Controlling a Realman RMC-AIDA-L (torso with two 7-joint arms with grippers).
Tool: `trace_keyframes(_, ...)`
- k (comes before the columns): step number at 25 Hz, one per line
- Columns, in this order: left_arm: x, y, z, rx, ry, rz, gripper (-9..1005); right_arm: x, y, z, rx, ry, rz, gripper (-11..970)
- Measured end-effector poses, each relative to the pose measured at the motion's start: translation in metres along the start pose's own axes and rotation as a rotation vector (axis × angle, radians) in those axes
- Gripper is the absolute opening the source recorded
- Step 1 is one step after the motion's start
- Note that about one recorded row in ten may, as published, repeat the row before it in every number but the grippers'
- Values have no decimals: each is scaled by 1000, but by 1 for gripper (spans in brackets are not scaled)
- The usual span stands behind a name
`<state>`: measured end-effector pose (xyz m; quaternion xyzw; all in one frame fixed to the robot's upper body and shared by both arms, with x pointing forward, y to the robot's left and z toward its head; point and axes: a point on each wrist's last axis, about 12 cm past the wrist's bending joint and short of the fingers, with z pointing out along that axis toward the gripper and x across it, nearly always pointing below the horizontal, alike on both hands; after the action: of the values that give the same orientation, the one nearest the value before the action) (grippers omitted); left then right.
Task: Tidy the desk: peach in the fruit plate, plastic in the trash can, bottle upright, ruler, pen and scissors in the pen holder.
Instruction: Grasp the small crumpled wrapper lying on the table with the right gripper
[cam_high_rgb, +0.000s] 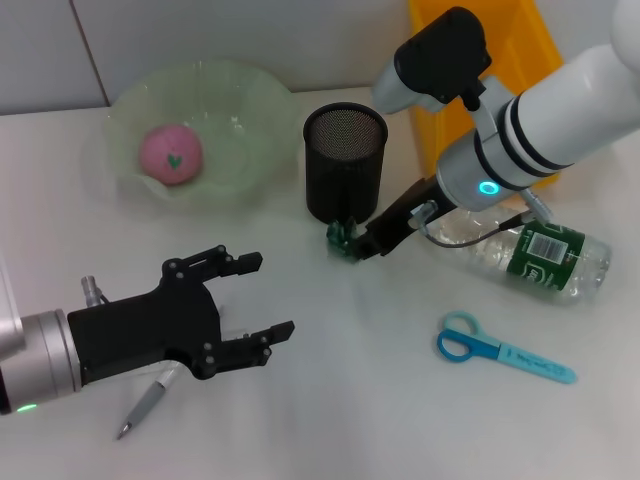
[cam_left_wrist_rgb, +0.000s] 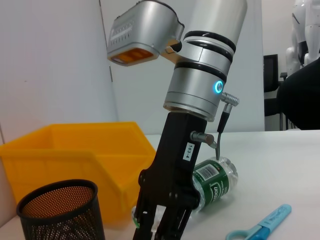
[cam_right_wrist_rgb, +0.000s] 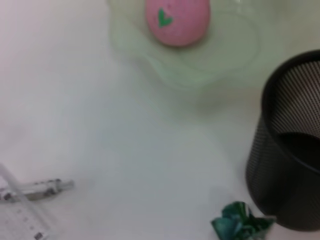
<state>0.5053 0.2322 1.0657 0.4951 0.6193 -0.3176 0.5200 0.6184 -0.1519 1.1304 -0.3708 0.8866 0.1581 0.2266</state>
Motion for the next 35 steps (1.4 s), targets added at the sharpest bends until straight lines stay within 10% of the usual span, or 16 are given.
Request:
trace_keyframes(18, -1, 0, 2, 11, -1, 10, 799, -8, 0, 16, 29, -16, 8, 750)
trace_keyframes(35, 0, -1, 3, 15, -1, 24, 798, -7, 2, 28, 26, 4, 20, 670)
